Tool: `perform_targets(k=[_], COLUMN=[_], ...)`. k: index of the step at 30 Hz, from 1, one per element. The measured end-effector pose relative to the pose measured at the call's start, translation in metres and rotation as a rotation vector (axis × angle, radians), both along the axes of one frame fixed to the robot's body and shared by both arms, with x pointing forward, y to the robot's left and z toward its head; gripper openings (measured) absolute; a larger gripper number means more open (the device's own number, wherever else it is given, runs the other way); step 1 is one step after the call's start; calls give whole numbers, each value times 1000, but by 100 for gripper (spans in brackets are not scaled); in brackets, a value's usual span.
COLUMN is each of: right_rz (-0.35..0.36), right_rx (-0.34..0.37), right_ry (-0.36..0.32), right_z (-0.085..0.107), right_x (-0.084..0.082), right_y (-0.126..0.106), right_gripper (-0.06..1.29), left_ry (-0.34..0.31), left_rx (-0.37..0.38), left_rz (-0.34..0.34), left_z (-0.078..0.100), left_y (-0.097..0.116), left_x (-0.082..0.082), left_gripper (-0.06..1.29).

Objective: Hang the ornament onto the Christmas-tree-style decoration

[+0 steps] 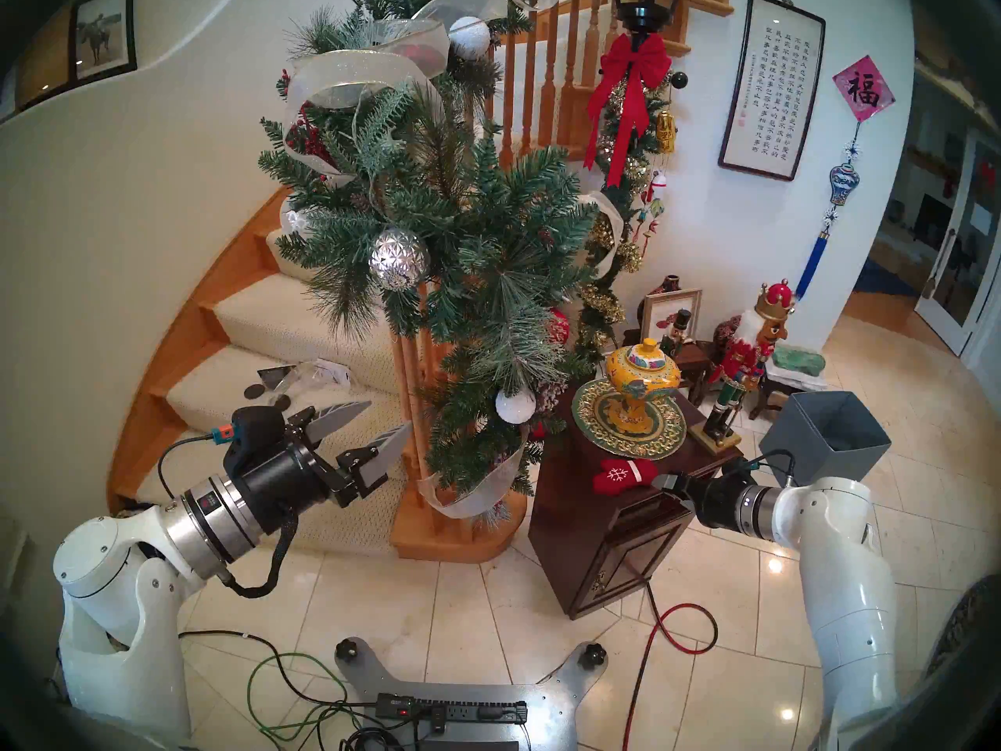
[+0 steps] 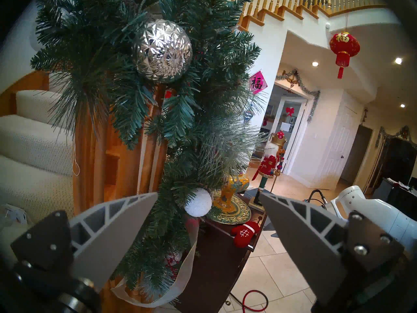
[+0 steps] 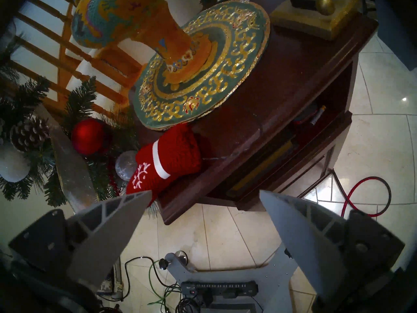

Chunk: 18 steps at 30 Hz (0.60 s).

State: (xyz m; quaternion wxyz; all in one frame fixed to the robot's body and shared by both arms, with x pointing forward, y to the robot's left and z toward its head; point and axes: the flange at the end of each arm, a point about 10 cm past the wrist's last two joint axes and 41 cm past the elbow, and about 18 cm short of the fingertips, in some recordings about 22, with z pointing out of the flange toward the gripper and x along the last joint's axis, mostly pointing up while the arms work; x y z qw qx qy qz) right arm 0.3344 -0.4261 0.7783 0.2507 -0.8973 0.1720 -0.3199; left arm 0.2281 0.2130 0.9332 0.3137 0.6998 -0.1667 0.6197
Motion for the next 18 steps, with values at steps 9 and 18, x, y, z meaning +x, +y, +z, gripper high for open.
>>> perform_targets(k=[9,18], right_rz=[-8,-18], right_rx=[8,17], right_ry=[-8,-2], right_z=[6,9], right_x=[7,9], right_y=[1,0], right_gripper=[124,124], left_ry=[0,0], left_rx=[0,0], left_rz=[0,0], left_z=[0,0], left_y=[0,0], left_x=[0,0], left_gripper=[124,123])
